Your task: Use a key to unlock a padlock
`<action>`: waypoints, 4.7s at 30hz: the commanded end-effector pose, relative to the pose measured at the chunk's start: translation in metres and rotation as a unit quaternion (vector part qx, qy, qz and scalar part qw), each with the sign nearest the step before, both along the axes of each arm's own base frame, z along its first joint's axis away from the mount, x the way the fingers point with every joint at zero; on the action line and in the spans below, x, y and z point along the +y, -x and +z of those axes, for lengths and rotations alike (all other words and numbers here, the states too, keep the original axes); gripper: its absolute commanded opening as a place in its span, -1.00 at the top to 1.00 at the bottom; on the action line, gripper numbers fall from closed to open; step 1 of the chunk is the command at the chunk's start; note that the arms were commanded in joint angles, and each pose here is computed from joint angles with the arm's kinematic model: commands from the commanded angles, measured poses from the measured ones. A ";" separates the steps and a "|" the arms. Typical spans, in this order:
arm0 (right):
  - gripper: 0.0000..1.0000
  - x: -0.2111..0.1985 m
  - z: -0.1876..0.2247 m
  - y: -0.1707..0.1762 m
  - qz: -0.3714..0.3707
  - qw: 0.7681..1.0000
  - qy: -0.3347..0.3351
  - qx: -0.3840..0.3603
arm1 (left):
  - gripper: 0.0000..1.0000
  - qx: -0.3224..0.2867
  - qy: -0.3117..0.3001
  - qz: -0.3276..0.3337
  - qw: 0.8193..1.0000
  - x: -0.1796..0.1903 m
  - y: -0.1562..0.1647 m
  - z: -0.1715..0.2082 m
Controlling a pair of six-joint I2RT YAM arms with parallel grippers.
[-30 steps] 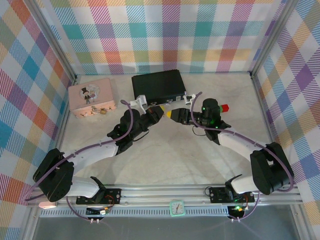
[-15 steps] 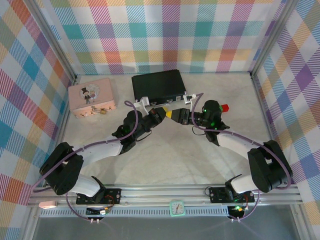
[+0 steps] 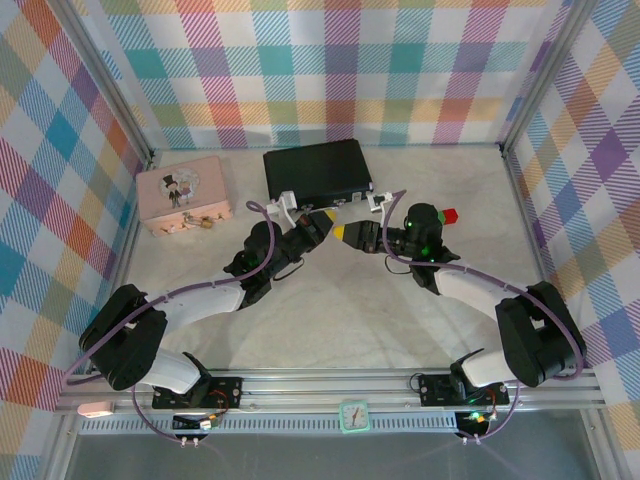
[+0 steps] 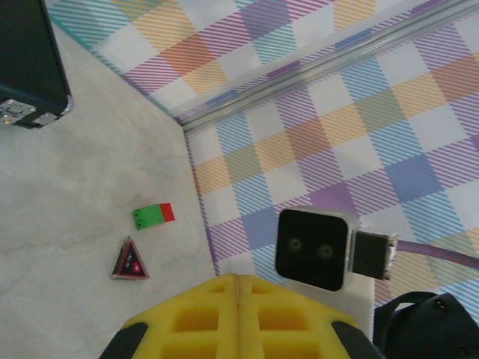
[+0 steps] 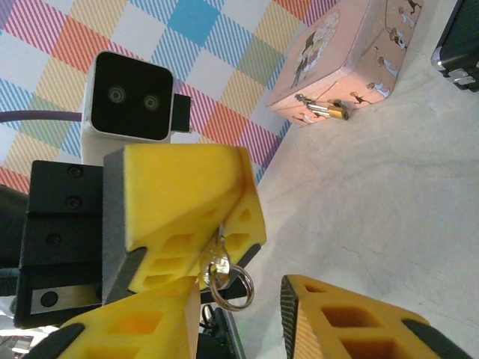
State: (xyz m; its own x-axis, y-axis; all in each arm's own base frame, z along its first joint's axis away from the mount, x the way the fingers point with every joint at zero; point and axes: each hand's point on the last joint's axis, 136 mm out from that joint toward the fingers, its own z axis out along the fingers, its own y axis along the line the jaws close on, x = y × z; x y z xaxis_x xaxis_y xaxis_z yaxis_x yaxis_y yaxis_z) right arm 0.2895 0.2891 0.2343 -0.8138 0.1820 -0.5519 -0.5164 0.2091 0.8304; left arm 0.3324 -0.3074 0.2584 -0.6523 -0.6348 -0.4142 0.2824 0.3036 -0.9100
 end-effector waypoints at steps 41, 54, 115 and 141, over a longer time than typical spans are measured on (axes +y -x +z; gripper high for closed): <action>1.00 -0.015 0.022 0.032 0.088 0.980 0.137 -0.119 | -0.45 -0.071 -0.075 -0.120 0.987 0.000 0.030 0.029; 1.00 -0.015 0.018 0.026 0.091 0.983 0.129 -0.095 | 0.58 -0.071 -0.046 -0.167 0.982 -0.019 0.031 0.030; 1.00 -0.022 0.022 0.004 -0.016 0.998 0.023 -0.057 | 0.79 -0.038 0.011 -0.142 0.989 -0.028 0.026 0.018; 1.00 -0.051 -0.057 -0.002 -0.030 0.963 0.247 -0.107 | -0.63 0.158 -0.307 0.183 0.921 0.280 -0.212 -0.040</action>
State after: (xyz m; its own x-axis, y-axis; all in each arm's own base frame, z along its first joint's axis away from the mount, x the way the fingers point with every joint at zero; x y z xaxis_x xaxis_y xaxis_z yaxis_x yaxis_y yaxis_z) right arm 0.2838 0.2390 0.1652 -0.7158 -0.0795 -0.6938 -0.5975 0.5840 0.5495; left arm 0.5433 -0.0661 0.2505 -0.5318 -0.5597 -0.6356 -0.0755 0.7789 -0.6226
